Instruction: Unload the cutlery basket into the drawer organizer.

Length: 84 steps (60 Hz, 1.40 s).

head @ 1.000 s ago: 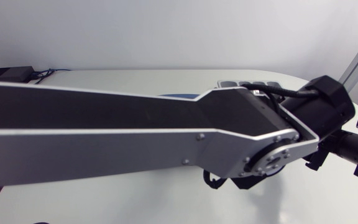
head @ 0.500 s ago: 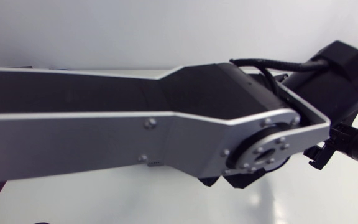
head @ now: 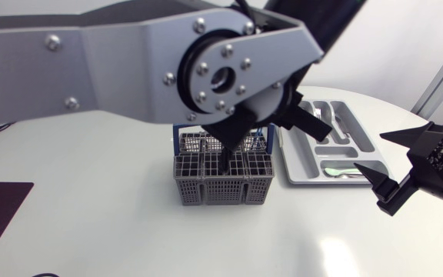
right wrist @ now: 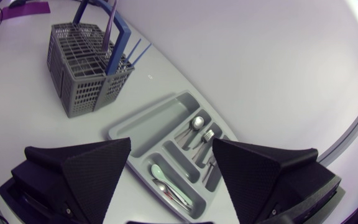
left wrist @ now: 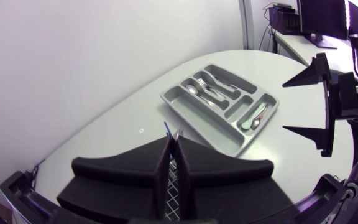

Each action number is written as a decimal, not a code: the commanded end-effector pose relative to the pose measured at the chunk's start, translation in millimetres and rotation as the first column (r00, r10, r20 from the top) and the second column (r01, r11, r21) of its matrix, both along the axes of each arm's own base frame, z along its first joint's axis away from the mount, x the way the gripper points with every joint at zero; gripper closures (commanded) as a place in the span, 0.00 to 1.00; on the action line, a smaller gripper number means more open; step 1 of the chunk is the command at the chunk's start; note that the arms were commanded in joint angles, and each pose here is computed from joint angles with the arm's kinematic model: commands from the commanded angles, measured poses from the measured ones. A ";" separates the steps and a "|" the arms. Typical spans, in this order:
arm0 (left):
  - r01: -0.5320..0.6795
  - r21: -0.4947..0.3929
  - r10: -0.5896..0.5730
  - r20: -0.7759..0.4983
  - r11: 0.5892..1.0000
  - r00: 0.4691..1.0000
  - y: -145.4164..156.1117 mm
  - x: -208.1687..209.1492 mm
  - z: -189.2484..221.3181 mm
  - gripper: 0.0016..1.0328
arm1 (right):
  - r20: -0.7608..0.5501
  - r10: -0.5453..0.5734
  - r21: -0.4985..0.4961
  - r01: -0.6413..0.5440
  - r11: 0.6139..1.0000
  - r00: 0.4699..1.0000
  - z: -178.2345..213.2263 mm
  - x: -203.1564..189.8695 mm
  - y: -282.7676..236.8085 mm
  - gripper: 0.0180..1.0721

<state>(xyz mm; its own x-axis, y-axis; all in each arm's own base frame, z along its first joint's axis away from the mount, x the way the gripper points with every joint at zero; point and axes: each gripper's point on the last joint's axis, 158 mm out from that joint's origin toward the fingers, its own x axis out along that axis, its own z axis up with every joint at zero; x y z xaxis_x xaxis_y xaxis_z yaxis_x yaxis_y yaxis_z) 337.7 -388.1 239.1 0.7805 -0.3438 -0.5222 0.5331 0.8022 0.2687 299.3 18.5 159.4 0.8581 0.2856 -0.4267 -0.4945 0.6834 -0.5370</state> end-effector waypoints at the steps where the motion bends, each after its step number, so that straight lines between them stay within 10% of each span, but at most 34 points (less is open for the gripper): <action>1: -0.033 -0.081 0.026 -0.078 0.996 0.997 8.3 6.0 -11.1 0.97 | -0.008 0.009 0.113 -0.008 0.994 1.000 16.4 -1.9 14.7 0.10; 29: 0.012 -0.363 -0.127 -0.293 0.932 0.948 -13.1 15.6 -24.6 0.97 | -0.008 0.157 0.311 -0.147 0.939 0.988 47.0 -12.9 90.5 0.16; 54: 0.062 -0.383 -0.193 -0.314 0.922 0.930 -35.9 -2.9 -23.2 0.97 | 0.017 0.167 0.312 -0.164 0.936 0.986 45.9 3.7 118.5 0.22; 84: 0.084 -0.382 -0.213 -0.309 0.920 0.927 -41.7 -6.5 -22.3 0.97 | 0.010 0.180 0.319 -0.174 0.932 0.984 44.9 16.6 133.5 0.64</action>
